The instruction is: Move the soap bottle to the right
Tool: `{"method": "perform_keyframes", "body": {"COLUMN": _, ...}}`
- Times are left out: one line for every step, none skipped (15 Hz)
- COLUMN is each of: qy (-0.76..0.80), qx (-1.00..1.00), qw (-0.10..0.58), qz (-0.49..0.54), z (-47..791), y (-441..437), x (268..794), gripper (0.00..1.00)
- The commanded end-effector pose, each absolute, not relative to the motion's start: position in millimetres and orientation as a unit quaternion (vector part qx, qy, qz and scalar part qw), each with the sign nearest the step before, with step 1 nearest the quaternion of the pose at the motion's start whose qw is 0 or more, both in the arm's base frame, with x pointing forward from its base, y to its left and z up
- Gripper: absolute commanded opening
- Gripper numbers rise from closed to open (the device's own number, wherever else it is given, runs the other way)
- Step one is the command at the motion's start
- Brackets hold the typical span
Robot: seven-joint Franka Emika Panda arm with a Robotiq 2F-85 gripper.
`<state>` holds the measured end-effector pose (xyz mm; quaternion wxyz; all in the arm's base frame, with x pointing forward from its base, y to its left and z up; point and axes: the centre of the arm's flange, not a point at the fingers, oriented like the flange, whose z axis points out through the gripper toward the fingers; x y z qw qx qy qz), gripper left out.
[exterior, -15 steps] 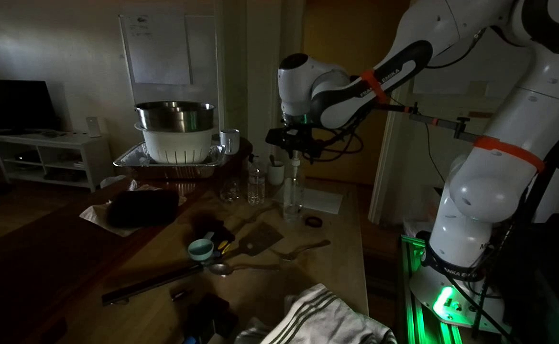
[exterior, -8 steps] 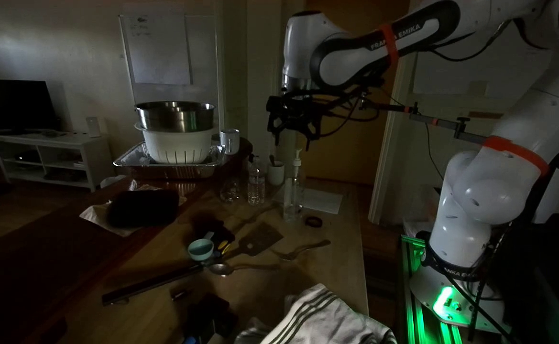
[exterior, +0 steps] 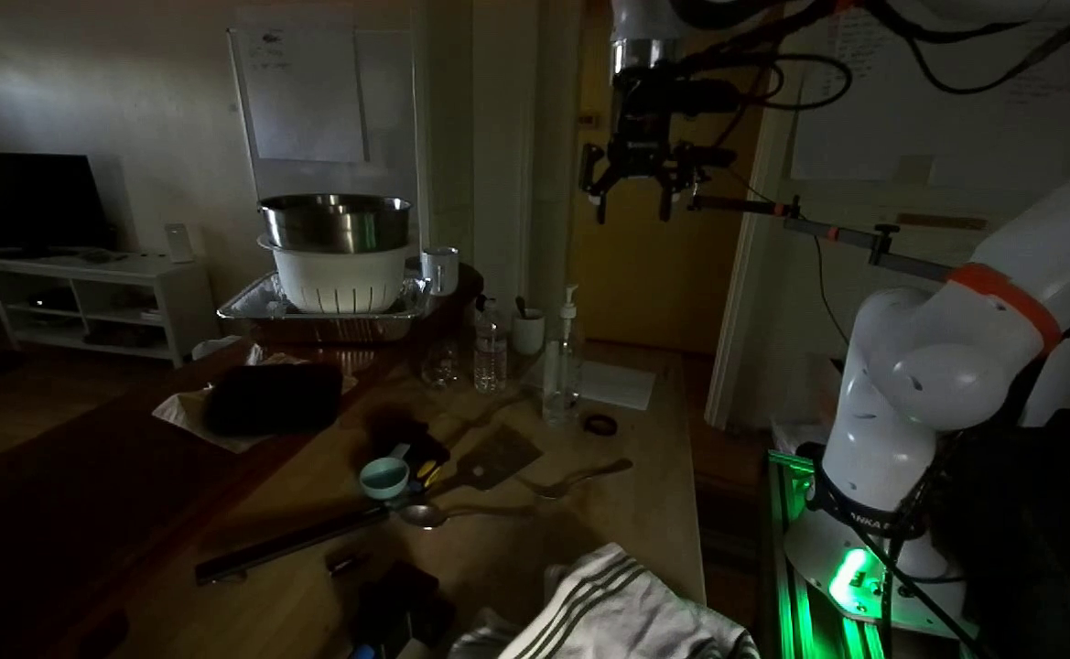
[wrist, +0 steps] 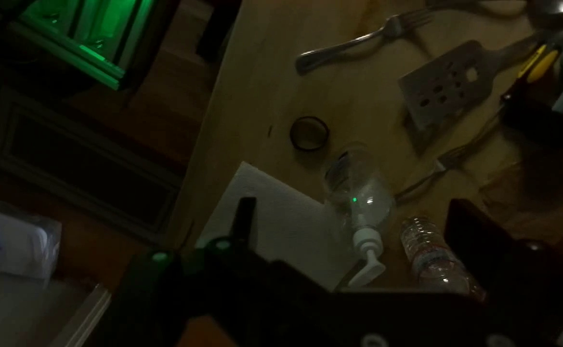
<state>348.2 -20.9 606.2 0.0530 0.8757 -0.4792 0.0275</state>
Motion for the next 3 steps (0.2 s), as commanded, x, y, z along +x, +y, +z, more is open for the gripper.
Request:
{"method": "perform_keyframes", "body": {"qy": -0.466, "qx": 0.883, "qw": 0.057, "qz": 0.026, "z": 616.7, "y": -30.2, "x": 339.6, "gripper": 1.0}}
{"method": "perform_keyframes", "body": {"qy": -0.459, "qx": 0.886, "qw": 0.057, "qz": 0.027, "z": 623.9, "y": -36.5, "x": 334.1, "gripper": 1.0}}
{"method": "perform_keyframes", "body": {"qy": -0.455, "qx": 0.888, "qw": 0.057, "qz": 0.029, "z": 626.6, "y": -39.0, "x": 331.6, "gripper": 1.0}}
